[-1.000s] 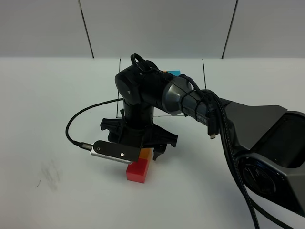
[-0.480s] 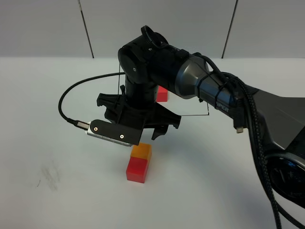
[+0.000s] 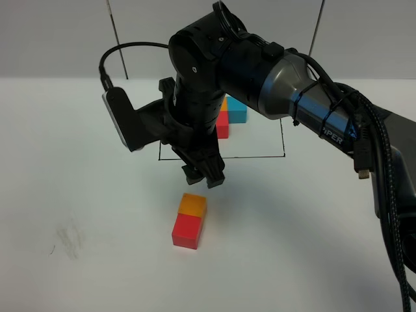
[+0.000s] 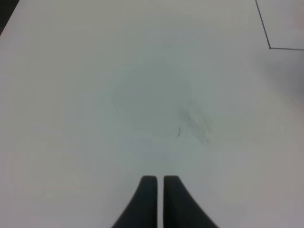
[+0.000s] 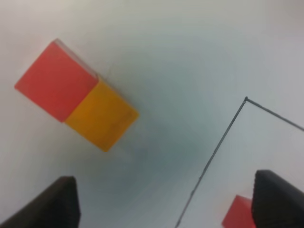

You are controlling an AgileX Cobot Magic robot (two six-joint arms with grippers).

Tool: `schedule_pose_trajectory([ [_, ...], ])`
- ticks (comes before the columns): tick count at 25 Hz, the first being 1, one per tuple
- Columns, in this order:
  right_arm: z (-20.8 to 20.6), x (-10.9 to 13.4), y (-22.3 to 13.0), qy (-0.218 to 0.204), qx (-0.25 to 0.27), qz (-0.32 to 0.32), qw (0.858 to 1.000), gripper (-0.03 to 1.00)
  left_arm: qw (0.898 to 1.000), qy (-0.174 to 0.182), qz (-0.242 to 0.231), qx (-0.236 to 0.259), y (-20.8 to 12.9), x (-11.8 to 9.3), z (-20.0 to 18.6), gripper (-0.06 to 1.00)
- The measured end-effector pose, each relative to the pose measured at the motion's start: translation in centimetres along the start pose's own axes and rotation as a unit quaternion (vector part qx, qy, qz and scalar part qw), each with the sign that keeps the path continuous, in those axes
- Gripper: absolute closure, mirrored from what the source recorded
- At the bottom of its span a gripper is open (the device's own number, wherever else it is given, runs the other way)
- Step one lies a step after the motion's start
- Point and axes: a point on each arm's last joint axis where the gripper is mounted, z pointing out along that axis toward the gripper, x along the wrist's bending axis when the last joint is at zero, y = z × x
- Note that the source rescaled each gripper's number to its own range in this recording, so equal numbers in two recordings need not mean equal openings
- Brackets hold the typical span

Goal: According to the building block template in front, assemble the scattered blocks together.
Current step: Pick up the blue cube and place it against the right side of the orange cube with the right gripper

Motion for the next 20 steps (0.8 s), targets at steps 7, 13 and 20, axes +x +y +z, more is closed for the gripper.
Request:
schedule_pose_trajectory([
  [7,0.0,0.0,0.4,0.008,-0.019,0.301,0.953,0.00,1.000,0.000,0.000,0.000,0.0,0.0,0.0,0.94],
  [13,0.0,-0.6,0.1,-0.023,-0.021,0.512,0.858,0.06,1.000,0.000,0.000,0.000,0.0,0.0,0.0,0.94],
  [20,-0.1,-0.9,-1.7,-0.067,0.037,0.534,0.842,0.14,1.000,0.000,0.000,0.000,0.0,0.0,0.0,0.94],
])
